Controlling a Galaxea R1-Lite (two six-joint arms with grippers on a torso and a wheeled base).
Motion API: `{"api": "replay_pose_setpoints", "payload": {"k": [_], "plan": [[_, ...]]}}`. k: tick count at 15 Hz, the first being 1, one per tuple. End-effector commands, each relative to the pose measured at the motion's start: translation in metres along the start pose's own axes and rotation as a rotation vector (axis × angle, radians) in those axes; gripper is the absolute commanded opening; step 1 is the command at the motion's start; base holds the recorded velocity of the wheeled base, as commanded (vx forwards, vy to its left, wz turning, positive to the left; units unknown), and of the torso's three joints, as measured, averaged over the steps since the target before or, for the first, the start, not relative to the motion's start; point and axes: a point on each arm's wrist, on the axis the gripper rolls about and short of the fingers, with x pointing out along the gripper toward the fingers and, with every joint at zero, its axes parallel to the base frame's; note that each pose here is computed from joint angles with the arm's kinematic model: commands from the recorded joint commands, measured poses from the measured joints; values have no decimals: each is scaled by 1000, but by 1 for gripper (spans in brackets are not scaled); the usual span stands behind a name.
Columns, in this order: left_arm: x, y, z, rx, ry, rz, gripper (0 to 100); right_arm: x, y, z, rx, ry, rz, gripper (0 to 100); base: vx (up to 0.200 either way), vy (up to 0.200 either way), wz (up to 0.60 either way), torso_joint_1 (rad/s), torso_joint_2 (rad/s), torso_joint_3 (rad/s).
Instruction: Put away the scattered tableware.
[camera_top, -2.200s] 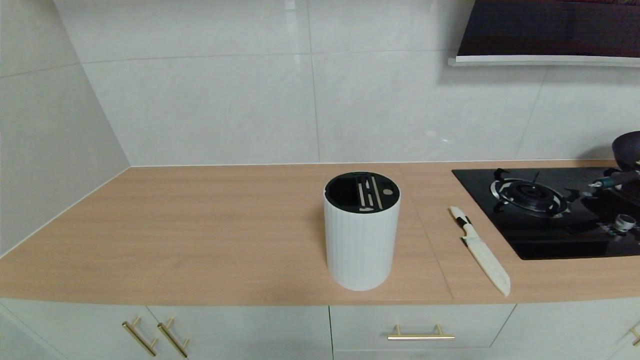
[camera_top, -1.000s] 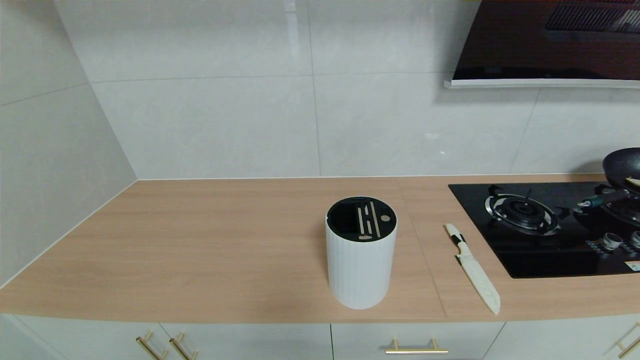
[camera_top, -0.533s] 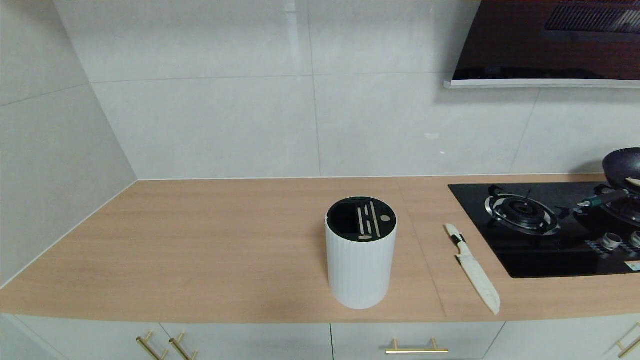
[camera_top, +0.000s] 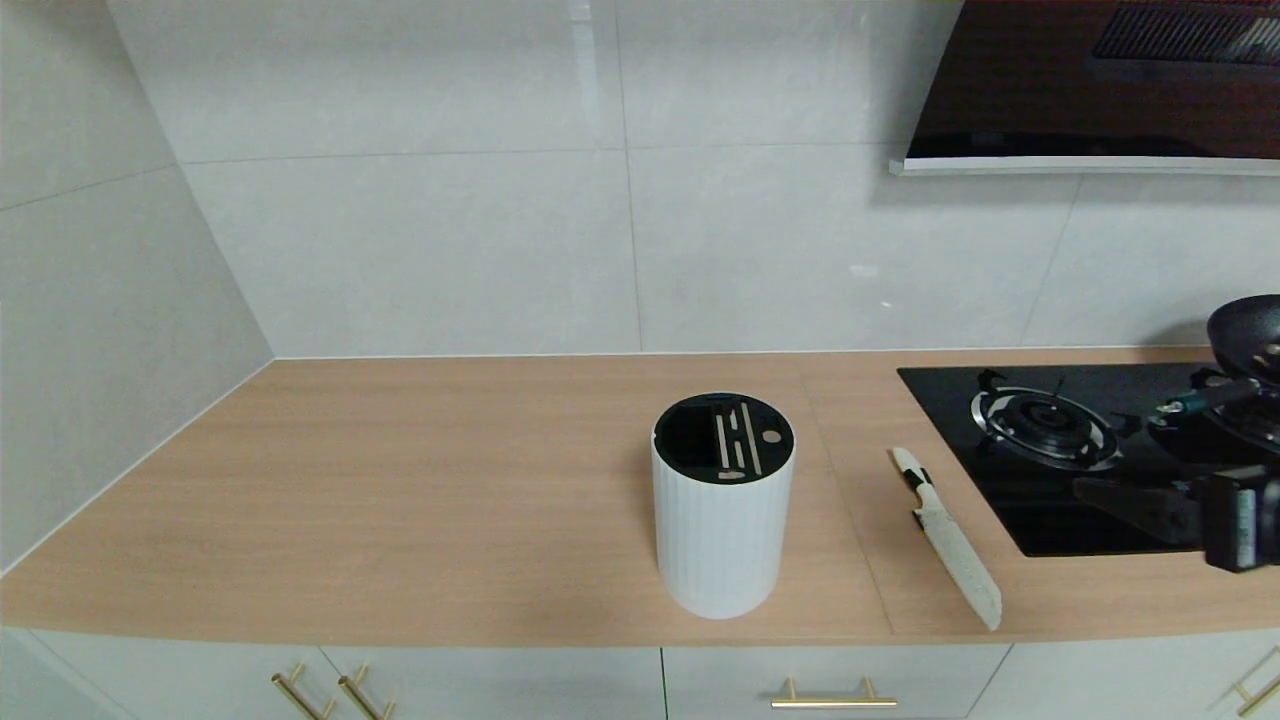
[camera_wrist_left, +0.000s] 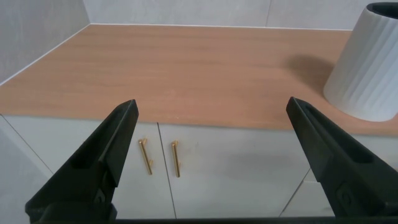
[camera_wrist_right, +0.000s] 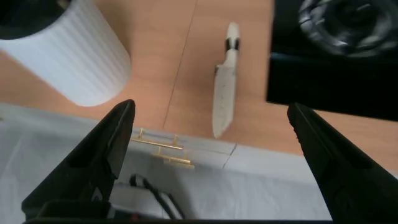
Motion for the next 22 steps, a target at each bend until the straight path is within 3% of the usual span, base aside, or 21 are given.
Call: {"api": "replay_pose_setpoints", "payload": {"k": [1,3,7,13,17,19,22], "plan": [[0,0,0,0,-1,1,100,102,3,-10,-10,178,16,100,0,0,0,0,0,0],[0,0,0,0,-1,1,100,125,3,-22,-13,240,3,100,0,0,0,0,0,0],[0,0,0,0,1,1,100,179,1,-50,-22,272,-51,100,0,0,0,0,0,0],[0,0,0,0,-1,1,100,237,-3,-91,-24,229,-66,100,0,0,0,0,0,0],[0,0,0,0,1,1,100,250,-12,-96,-10,190,-87,100,0,0,0,0,0,0],[0,0,0,0,-1,1,100,257,-14,-86,-8,151,-92,100,0,0,0,0,0,0],[0,0,0,0,1,1,100,261,-23,-87,3,153,-112,100,0,0,0,0,0,0]]}}
